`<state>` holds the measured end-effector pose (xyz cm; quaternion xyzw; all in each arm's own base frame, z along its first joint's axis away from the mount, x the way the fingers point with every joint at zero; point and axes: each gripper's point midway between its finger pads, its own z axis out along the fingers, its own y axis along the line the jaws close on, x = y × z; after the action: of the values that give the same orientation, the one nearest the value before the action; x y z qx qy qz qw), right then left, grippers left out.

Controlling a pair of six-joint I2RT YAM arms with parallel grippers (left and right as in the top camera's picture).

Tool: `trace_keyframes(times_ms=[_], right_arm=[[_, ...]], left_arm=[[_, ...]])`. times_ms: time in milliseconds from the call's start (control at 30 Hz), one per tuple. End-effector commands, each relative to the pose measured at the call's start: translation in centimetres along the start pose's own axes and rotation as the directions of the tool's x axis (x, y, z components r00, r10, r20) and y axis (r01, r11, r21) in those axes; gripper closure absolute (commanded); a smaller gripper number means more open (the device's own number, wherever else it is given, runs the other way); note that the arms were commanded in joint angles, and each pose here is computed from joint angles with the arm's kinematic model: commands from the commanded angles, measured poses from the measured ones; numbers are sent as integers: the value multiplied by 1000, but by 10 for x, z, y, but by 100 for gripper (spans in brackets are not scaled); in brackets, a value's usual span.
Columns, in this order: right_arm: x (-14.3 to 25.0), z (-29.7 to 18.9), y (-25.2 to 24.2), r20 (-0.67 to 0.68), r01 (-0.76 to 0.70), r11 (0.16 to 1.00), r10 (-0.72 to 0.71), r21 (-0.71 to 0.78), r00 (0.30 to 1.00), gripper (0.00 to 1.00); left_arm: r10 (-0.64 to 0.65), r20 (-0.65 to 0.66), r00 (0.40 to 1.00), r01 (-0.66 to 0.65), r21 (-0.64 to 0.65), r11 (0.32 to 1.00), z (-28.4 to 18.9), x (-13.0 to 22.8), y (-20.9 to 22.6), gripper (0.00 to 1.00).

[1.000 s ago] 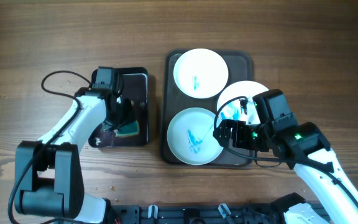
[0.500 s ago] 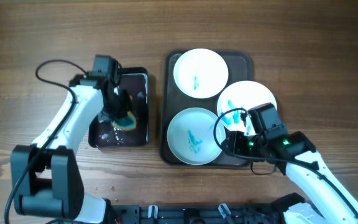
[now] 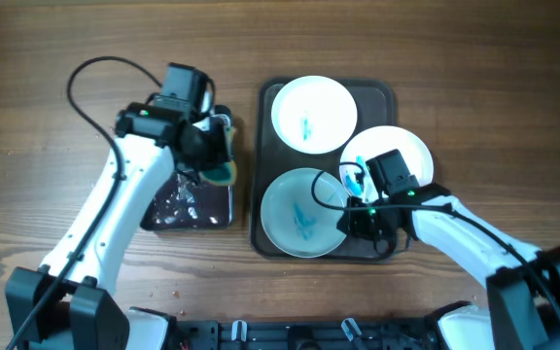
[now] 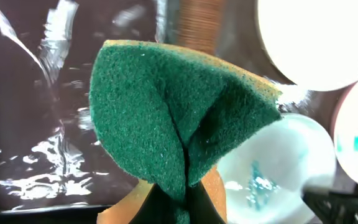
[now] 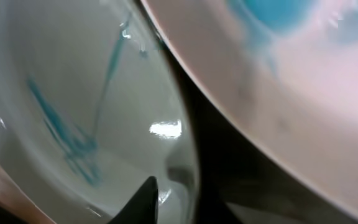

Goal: Clean dirty plates on tray and stack at the side
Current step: 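Tilt the plate with the right gripper and bring sponge over it, then scrub the lower-left plate with the sponge in the left gripper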

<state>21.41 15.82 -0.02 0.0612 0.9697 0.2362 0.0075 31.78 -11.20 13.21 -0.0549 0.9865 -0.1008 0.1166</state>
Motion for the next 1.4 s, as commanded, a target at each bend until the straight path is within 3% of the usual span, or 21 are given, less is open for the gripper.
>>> trace_keyframes(times_ms=[0, 67, 233, 533, 733, 967, 1133, 1267, 1367], right_arm=[[5, 9, -8, -32, -34, 999, 34, 23, 999, 91], [0, 7, -14, -10, -32, 997, 33, 66, 999, 96], [-17, -5, -25, 44, -14, 984, 6, 180, 999, 96], [-24, -8, -20, 58, 21, 984, -32, 178, 998, 96], [-24, -8, -19, 59, 20, 984, -31, 178, 998, 96], [-24, -8, -19, 63, -1, 984, -10, 176, 998, 96], [-24, -8, -19, 63, -3, 985, -9, 175, 998, 96], [-24, -8, -19, 65, -22, 984, 11, 174, 998, 96], [-24, -8, -19, 69, -37, 984, 25, 173, 997, 96]], left_arm=[[68, 22, 997, -69, 52, 996, -5, 0, -23, 96], [84, 21, 996, -85, 87, 993, -6, 2, -33, 96], [112, 13, 994, -113, 118, 987, -4, 7, -46, 96], [208, -147, 967, -153, 318, 936, 27, 44, -102, 96], [304, -258, 917, -211, 332, 919, 63, 83, -129, 96], [296, -364, 883, -194, 291, 937, 110, 115, -143, 96], [213, -428, 878, -137, 201, 970, 143, 130, -137, 96], [133, -369, 920, -156, -35, 987, 157, 119, -101, 96], [92, -255, 963, -164, -277, 947, 152, 93, -57, 96]])
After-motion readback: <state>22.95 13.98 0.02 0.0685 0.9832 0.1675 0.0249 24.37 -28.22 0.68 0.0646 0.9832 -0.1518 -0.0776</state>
